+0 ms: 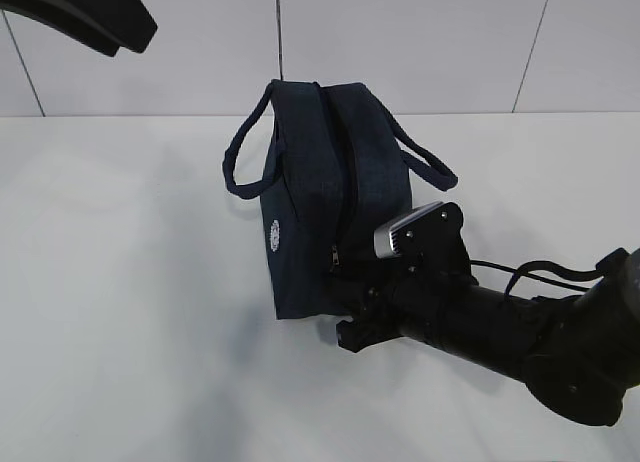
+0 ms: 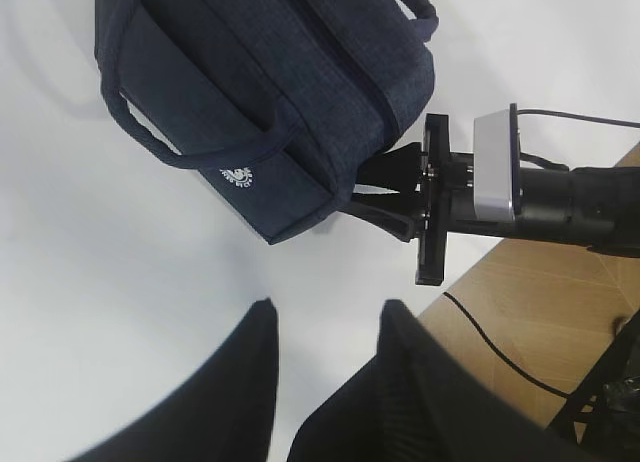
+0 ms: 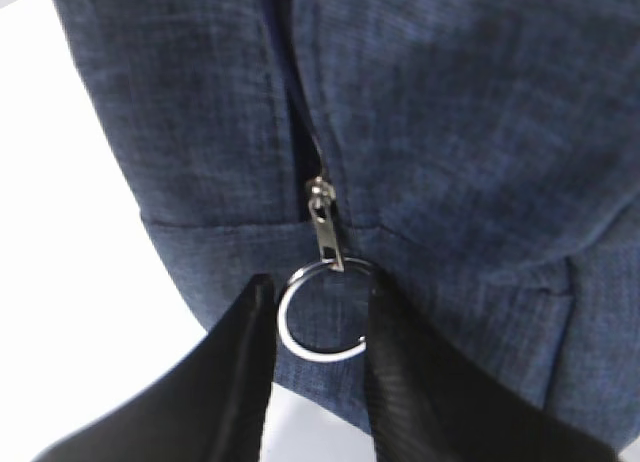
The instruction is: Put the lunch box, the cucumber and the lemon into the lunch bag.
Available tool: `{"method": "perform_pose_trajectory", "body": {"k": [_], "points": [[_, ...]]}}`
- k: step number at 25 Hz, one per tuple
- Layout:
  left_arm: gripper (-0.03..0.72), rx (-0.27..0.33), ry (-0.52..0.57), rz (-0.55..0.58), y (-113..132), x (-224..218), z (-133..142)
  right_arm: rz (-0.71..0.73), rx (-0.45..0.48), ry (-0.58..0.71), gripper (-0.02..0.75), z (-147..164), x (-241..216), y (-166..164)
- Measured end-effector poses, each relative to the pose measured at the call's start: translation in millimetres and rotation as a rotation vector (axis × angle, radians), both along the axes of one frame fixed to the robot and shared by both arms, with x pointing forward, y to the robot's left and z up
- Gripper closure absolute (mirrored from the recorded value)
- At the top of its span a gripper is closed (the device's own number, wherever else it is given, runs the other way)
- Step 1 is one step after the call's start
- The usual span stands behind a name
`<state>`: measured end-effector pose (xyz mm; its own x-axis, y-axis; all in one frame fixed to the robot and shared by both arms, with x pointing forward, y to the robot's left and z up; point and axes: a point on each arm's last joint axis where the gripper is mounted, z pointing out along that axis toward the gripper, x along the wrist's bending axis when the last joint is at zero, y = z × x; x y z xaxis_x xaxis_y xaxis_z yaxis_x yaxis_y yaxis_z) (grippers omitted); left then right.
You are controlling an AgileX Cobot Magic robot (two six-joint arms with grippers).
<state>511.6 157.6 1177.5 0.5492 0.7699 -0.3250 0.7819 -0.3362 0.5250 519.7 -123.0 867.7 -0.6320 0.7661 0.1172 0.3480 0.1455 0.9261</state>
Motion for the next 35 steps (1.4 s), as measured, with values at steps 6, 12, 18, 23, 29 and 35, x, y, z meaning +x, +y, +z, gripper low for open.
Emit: {"method": "perform_pose_trajectory", "body": {"k": [6, 12, 18, 23, 29, 35], "points": [[0.449, 0.003, -0.001, 0.001, 0.3, 0.1, -0.1, 0.0, 0.0, 0.0, 0.633, 0.0, 0.0, 0.0], [0.45, 0.005, -0.002, 0.001, 0.4, 0.2, -0.2, 0.0, 0.0, 0.0, 0.692, 0.0, 0.0, 0.0], [0.452, 0.009, -0.003, 0.002, 0.7, 0.3, -0.3, 0.064, -0.03, 0.025, 0.738, -0.1, -4.7, 2.7], [0.452, 0.009, -0.003, 0.002, 0.7, 0.3, -0.3, 0.09, -0.032, -0.002, 0.738, 14.0, -5.9, 3.9], [0.452, 0.01, -0.004, 0.002, 0.8, 0.4, -0.4, 0.12, -0.051, 0.037, 0.738, 12.2, -9.3, 4.7], [0.452, 0.01, -0.004, 0.002, 0.8, 0.4, -0.4, 0.056, -0.091, 0.131, 0.72, 4.5, -9.1, -0.8]]}}
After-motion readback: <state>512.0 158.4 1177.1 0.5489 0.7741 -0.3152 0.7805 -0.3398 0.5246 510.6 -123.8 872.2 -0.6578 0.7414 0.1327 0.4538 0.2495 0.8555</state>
